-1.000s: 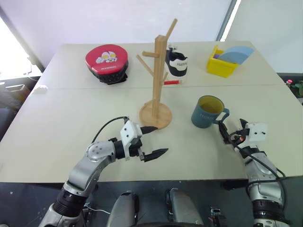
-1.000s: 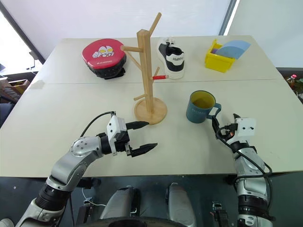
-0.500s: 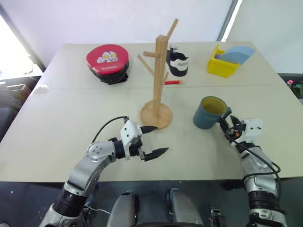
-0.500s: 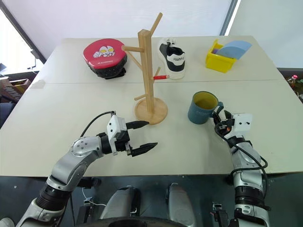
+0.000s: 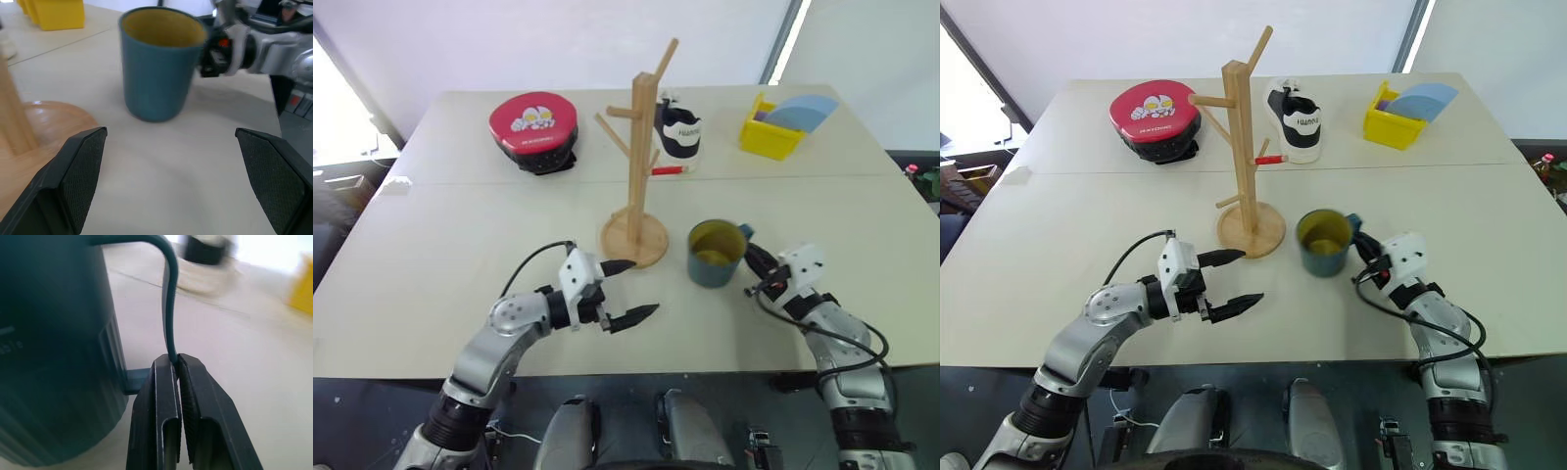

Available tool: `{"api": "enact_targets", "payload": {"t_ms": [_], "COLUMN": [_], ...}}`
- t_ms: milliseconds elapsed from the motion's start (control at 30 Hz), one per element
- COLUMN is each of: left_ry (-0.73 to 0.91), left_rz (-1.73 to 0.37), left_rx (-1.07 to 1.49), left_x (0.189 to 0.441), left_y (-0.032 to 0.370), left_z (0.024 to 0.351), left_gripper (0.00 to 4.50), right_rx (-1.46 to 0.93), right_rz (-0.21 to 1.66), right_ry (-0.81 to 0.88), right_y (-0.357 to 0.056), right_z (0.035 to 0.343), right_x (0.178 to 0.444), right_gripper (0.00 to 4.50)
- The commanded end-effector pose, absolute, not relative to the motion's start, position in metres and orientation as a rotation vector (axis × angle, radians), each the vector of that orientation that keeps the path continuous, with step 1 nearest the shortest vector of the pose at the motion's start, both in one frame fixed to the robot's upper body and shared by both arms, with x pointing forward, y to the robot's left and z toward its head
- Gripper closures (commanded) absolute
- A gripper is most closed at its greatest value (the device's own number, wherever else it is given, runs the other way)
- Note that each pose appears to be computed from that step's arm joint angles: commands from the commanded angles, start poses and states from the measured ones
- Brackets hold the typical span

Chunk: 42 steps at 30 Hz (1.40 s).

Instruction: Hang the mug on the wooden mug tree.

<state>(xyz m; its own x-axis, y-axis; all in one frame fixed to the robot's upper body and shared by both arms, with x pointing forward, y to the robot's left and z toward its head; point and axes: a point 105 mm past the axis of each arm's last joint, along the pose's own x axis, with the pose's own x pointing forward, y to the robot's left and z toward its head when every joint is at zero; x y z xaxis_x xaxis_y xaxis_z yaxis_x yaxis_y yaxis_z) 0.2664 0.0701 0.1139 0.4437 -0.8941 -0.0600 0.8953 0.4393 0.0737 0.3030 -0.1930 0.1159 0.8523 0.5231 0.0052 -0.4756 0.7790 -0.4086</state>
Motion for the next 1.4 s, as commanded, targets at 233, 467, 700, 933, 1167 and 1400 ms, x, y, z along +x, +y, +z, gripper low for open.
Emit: {"api": "enact_targets", "payload": {"t_ms": [233,467,700,933,1167,1400], "left_ry": [-0.037,-0.066,-0.067,-0.079,-0.087,-0.142], "left_rz": [-0.981,-0.962,-0.969,-0.966,-0.966,-0.978], "left_rx": [0.123,0.09,0.106,0.106,0.103,0.089], "left_x": [0.283,0.286,0.284,0.283,0.28,0.277], "left_y": [0.119,0.137,0.138,0.135,0.135,0.127], "left_z": [0.129,0.149,0.154,0.156,0.159,0.176], "left_gripper": [0.0,0.0,0.0,0.0,0.0,0.0], "right_rx": [-0.617,-0.566,-0.553,-0.586,-0.561,-0.595], "right_rz": [0.703,0.673,0.679,0.724,0.726,0.784], "right_ry": [-0.364,-0.395,-0.421,-0.4,-0.401,-0.342], "right_y": [-0.138,-0.144,-0.144,-0.137,-0.128,-0.114], "right_z": [0.199,0.227,0.245,0.245,0.247,0.23], "right_x": [0.291,0.304,0.313,0.322,0.336,0.344], "right_gripper": [4.43,4.43,4.43,4.43,4.43,4.43]}}
